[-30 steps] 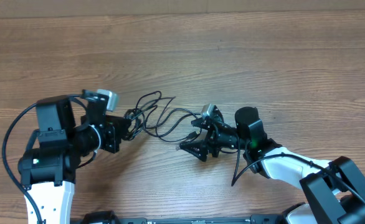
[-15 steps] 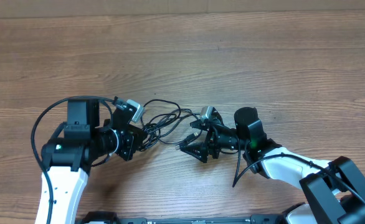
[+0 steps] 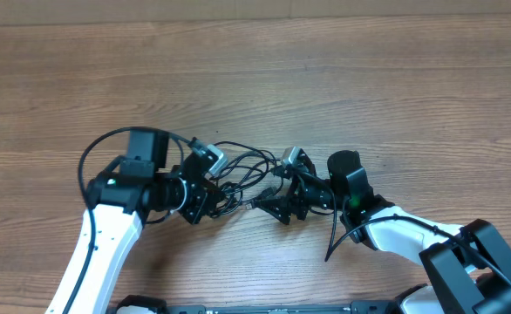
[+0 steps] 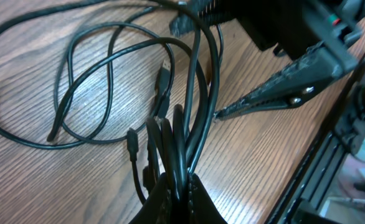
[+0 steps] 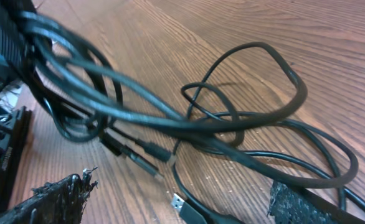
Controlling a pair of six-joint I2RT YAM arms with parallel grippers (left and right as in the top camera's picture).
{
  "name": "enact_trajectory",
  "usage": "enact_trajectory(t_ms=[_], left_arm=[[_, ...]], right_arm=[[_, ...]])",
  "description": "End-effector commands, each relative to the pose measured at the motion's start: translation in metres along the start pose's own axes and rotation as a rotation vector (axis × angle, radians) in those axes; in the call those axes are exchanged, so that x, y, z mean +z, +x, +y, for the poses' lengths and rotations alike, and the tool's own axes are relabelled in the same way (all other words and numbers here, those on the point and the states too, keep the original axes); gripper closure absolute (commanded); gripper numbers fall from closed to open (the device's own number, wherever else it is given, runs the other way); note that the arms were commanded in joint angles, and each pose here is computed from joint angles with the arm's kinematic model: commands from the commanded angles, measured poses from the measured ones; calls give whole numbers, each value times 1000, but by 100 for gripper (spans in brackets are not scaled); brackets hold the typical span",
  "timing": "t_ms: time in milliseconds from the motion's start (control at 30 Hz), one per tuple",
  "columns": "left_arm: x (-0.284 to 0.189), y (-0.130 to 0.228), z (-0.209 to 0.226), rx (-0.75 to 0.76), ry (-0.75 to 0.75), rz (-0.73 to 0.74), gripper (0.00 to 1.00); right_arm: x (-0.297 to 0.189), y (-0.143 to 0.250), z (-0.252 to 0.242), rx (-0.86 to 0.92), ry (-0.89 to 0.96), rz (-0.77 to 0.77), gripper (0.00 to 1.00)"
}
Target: Untangle cables
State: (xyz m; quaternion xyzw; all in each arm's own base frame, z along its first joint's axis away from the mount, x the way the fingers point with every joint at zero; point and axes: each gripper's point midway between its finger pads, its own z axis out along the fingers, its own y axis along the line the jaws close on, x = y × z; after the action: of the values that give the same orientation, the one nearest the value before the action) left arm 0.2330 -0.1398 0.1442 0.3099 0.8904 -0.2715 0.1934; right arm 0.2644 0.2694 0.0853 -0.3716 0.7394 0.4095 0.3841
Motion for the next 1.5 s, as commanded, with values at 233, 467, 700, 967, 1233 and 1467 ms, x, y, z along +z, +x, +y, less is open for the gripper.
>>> enact_trajectory(t_ms=[233, 467, 700, 967, 1233, 1467], left_arm=[[25, 13, 29, -6, -91, 110, 96], [27, 12, 31, 57, -86, 115, 96], [27, 11, 32, 102, -87, 111, 96], [28, 7, 28, 117, -64, 93, 96], [39, -1, -19, 303, 115, 57, 96], [51, -2, -47, 466, 164, 71, 96]], right_arm=[[0, -4, -3, -20, 31, -9, 7], [-3, -2, -10, -94, 57, 0, 8], [-15, -19, -16, -218, 88, -40, 1], [-33, -38, 8, -360, 58, -60, 0], [-39, -42, 51, -443, -152, -109, 0], [-34, -28, 60, -446, -188, -61, 0]])
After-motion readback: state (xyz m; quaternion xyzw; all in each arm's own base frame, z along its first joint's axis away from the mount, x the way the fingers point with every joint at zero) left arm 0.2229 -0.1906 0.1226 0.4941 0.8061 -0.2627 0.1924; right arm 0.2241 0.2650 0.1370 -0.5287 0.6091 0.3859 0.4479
